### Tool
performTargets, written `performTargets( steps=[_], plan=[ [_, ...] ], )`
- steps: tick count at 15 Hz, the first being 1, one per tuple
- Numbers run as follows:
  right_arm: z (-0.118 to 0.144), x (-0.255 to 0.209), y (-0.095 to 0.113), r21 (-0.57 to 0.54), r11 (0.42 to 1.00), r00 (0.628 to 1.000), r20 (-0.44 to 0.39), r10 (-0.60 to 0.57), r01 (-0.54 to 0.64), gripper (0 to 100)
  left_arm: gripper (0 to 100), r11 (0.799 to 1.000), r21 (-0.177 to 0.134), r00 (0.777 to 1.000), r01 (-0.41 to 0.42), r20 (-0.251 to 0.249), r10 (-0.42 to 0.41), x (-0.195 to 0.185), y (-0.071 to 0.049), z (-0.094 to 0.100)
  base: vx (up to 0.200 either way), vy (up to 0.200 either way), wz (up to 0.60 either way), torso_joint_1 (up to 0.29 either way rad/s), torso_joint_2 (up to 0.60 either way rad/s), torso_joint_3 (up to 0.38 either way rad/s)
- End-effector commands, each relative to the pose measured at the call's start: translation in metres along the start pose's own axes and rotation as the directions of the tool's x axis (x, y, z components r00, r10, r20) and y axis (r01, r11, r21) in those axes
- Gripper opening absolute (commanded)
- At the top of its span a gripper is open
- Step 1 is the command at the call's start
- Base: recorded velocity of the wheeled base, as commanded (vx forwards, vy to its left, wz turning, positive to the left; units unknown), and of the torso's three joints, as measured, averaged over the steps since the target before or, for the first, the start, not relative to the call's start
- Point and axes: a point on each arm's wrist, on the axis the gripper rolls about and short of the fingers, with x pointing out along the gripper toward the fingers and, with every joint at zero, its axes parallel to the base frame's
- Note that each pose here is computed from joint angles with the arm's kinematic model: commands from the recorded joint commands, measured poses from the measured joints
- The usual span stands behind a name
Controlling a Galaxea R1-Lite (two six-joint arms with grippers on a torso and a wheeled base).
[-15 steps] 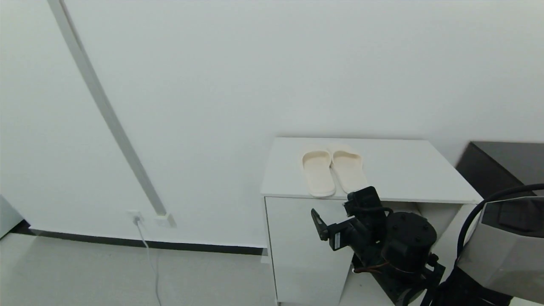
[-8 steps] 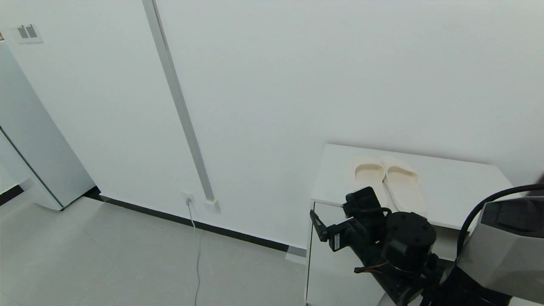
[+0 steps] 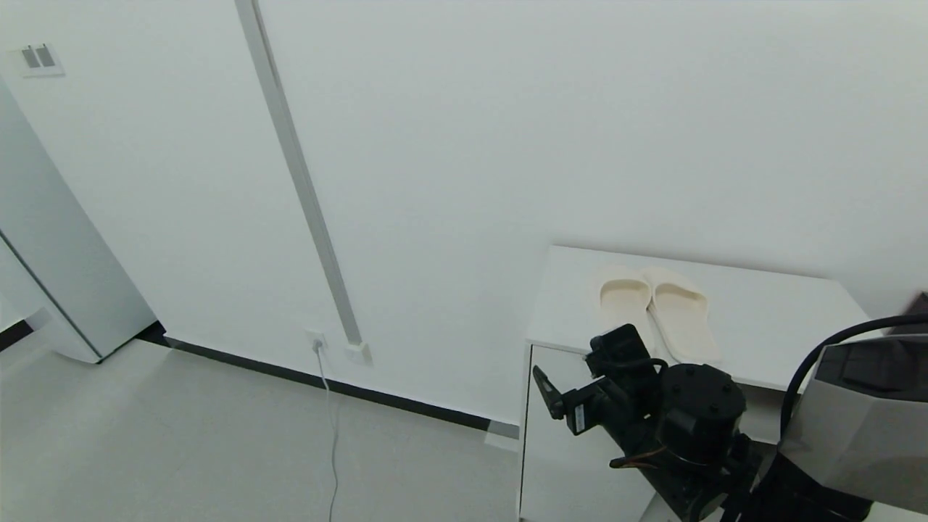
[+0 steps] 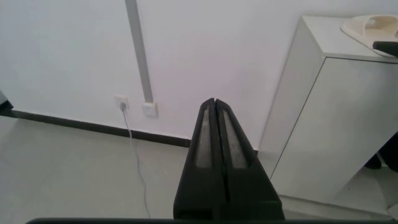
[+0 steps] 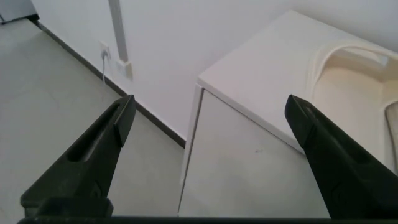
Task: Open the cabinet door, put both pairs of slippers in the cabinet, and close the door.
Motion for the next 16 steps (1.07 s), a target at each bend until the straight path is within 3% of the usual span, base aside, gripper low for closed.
performTargets(
  steps=[1,3,10,12,16],
  plan=[
    [0.000,-0.001,-0.001,-0.002,1.000,1.000,-0.003,-0.003,0.003,100,0,1.000,0.000,1.000,0.000,0.000,0.000,0.000,0.000,0.000,0.000,0.000,-0.60,-0.002,-0.01,0.002],
    [0.003,-0.002,-0.002,0.002,1.000,1.000,0.008,-0.004,0.004,100,0,1.000,0.000,1.000,-0.002,-0.001,0.002,0.000,0.000,0.000,0.000,0.000,-0.60,0.012,0.00,0.000],
    [0.005,0.001,-0.004,-0.021,1.000,1.000,0.018,-0.019,0.020,100,0,1.000,0.000,1.000,0.000,0.000,0.000,0.000,0.000,0.000,0.000,0.000,0.00,0.000,0.00,0.000],
    [0.021,0.010,-0.002,0.002,0.999,0.997,0.070,-0.038,0.038,100,0,1.000,0.001,1.000,0.000,0.000,0.000,0.000,0.000,0.000,0.000,0.000,0.00,0.000,0.00,0.000],
    [0.062,0.021,-0.006,0.121,0.979,0.985,-0.070,-0.157,0.165,100,0,1.000,0.003,1.000,0.001,0.000,-0.001,0.000,0.000,0.000,0.000,0.000,0.00,0.000,0.00,0.000]
  ],
)
